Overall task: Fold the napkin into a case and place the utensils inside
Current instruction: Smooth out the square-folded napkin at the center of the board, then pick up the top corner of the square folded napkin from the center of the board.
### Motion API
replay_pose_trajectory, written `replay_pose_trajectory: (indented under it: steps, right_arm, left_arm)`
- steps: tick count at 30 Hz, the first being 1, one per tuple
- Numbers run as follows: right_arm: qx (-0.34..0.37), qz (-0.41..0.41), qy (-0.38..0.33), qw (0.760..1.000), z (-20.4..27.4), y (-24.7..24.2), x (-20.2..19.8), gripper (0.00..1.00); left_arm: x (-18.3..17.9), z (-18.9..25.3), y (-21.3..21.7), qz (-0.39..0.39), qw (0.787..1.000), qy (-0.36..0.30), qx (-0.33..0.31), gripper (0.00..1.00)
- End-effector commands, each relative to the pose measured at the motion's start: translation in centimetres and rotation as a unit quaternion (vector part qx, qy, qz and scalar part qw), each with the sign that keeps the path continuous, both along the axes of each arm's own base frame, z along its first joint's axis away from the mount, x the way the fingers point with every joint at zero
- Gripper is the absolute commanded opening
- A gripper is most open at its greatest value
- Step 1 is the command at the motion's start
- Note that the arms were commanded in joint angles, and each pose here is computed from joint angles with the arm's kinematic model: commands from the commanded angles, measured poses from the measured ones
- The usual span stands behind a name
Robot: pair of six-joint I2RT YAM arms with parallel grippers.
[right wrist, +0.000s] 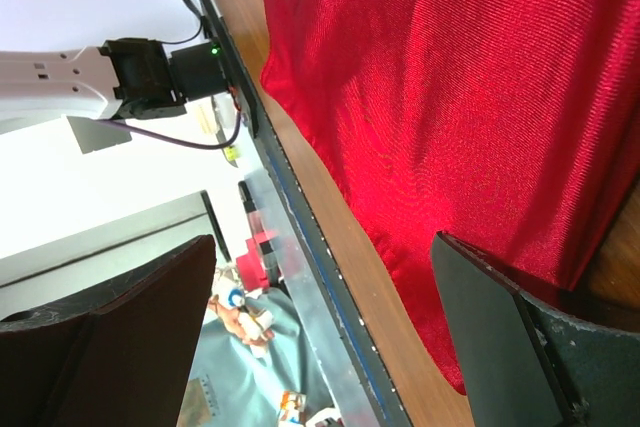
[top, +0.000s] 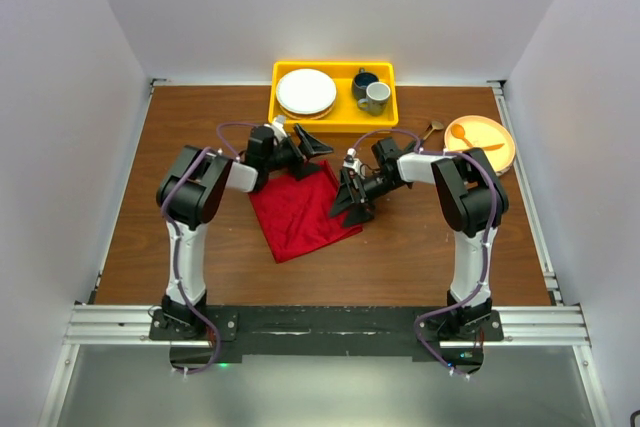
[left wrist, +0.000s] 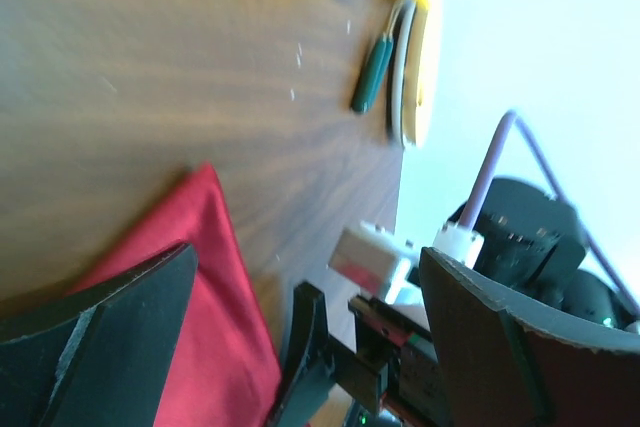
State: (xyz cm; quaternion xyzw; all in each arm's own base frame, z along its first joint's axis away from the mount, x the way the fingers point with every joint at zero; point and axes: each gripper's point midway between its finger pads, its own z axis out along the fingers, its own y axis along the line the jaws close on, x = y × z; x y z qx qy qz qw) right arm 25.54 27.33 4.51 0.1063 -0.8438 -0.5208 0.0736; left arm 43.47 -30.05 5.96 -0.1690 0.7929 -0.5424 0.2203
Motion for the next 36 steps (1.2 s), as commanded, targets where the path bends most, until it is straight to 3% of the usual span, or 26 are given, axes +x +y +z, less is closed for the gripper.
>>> replay_pose_trajectory:
  steps: [1,6,10,11,13,14,15,16,18,19,20,21,22,23,24,25,26,28,31,34,36]
  right_arm:
    - [-0.109,-0.006,-0.007,0.994,-5.8,-2.5,-0.4,0.96]
    - [-0.108,-0.006,-0.017,0.994,-5.4,-2.3,0.1,0.95]
    - [-0.101,0.002,-0.037,0.994,-4.0,-2.1,0.9,0.95]
    - [-0.094,0.009,-0.053,0.994,-3.3,-1.8,1.3,0.95]
    - [-0.087,0.018,-0.067,0.994,-2.1,-1.7,1.5,0.94]
    - [-0.078,0.018,-0.084,0.993,-0.9,-1.5,2.0,0.92]
    - [-0.071,0.022,-0.09,0.993,-0.3,-1.4,2.1,0.81]
    - [-0.069,0.032,-0.1,0.992,0.4,-1.3,2.2,0.75]
    - [-0.073,0.041,-0.121,0.989,1.5,-1.4,2.3,0.68]
    - [-0.075,0.047,-0.131,0.987,2.1,-1.5,2.4,0.65]
    - [-0.081,0.047,-0.138,0.986,2.5,-1.7,2.5,0.65]
    - [-0.082,0.056,-0.153,0.983,2.6,-1.9,2.5,0.63]
    - [-0.093,0.061,-0.163,0.98,2.6,-2.3,2.6,0.59]
    - [-0.098,0.061,-0.17,0.979,2.9,-2.4,2.7,0.57]
    - [-0.111,0.06,-0.176,0.976,2.7,-2.7,2.9,0.56]
    - [-0.118,0.06,-0.182,0.974,2.6,-2.9,3.0,0.51]
    - [-0.125,0.059,-0.185,0.973,2.5,-3.1,3.0,0.48]
    - [-0.142,0.053,-0.19,0.97,1.9,-3.6,3.1,0.44]
    - [-0.166,0.049,-0.194,0.966,0.9,-4.2,3.2,0.42]
    - [-0.179,0.046,-0.195,0.963,0.1,-4.6,3.3,0.4]
    - [-0.189,0.044,-0.192,0.962,-0.4,-4.8,3.1,0.36]
  left_arm:
    - [2.6,-2.6,3.5,0.048,0.998,-0.001,0.029,1.0]
    - [2.5,-0.9,3.4,0.017,0.999,-0.045,0.008,1.0]
    - [1.0,7.1,2.5,-0.058,0.984,-0.168,-0.014,1.0]
    - [0.1,7.2,2.9,-0.074,0.984,-0.159,0.004,1.0]
    - [-1.0,10.3,4.9,-0.088,0.964,-0.244,0.05,1.0]
    - [-1.9,9.4,6.1,-0.116,0.95,-0.271,0.1,1.0]
    - [-2.4,9.6,7.2,-0.123,0.94,-0.29,0.133,1.0]
    - [-3.0,11.7,9.0,-0.125,0.921,-0.33,0.164,1.0]
    - [-4.9,10.6,11.3,-0.177,0.87,-0.381,0.258,1.0]
    - [-6.2,12.1,12.2,-0.188,0.834,-0.428,0.295,1.0]
    - [-8.3,10.9,12.9,-0.242,0.791,-0.455,0.331,1.0]
    - [-9.4,11.0,13.2,-0.261,0.766,-0.475,0.345,1.0]
    - [-11.0,11.4,13.2,-0.28,0.735,-0.503,0.36,0.93]
    - [-12.8,10.0,13.5,-0.332,0.685,-0.522,0.383,0.88]
    - [-14.5,9.5,12.4,-0.371,0.65,-0.54,0.385,0.83]
    - [-16.4,8.6,12.6,-0.404,0.627,-0.535,0.397,0.72]
    - [-17.1,8.2,12.5,-0.428,0.58,-0.563,0.405,0.64]
    - [-19.9,6.9,11.8,-0.465,0.524,-0.589,0.403,0.42]
    - [-22.0,5.0,12.0,-0.503,0.433,-0.626,0.409,0.38]
    - [-23.6,3.2,12.0,-0.54,0.39,-0.633,0.395,0.42]
    - [-24.6,2.2,11.7,-0.565,0.378,-0.628,0.379,0.44]
